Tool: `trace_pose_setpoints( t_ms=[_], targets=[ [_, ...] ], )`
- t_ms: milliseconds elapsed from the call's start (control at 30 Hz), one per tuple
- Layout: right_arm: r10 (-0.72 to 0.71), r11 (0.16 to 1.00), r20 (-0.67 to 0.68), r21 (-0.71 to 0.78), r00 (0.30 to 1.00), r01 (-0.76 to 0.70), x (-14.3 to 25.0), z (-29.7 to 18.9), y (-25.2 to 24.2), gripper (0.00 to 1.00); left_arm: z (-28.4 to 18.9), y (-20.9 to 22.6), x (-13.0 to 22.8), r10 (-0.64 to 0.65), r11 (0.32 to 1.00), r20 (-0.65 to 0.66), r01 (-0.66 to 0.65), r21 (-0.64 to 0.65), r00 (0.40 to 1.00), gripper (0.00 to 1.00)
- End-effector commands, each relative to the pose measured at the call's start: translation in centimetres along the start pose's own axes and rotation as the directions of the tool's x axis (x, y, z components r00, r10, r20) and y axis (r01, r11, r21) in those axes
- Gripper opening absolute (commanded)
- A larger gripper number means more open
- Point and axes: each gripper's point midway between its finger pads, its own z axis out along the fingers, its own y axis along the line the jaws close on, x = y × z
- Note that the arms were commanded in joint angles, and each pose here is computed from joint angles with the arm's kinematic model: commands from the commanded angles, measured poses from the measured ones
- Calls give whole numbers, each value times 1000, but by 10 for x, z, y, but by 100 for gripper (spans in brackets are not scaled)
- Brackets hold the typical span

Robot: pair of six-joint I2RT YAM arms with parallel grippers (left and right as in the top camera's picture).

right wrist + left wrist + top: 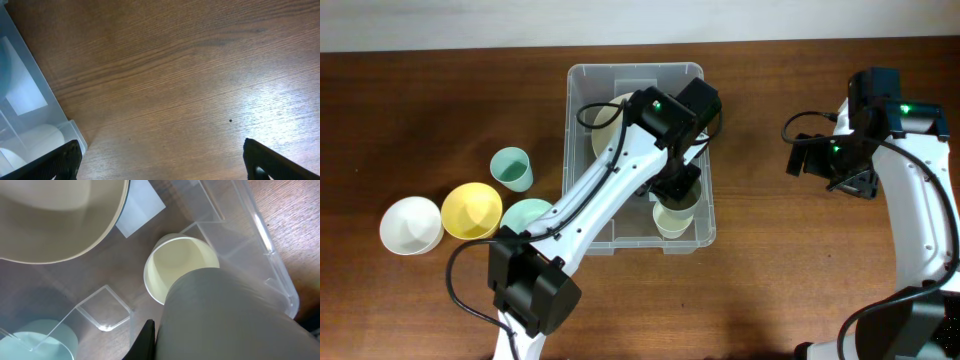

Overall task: Pack container
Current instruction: 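Carry the grey cup into the bin and lower it into the cream cup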

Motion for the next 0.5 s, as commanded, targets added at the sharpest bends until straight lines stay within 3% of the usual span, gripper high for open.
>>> trace_pose_setpoints(
  t_ms=[0,167,367,467],
  targets=[
    [-11,1000,0,16,1000,11,0,0,-3,99,1,5,0,15,1000,1,-14,-25,1000,1],
    [-11,1000,0,16,1000,11,0,0,-3,99,7,5,0,15,1000,-16,-15,-27,1000,4],
    [-11,1000,0,16,1000,11,0,0,-3,99,12,5,2,14,999,-35,-15,-28,999,37],
    [-11,1000,0,16,1000,11,0,0,-3,99,12,5,2,14,999,-34,-15,-29,999,44]
  ],
)
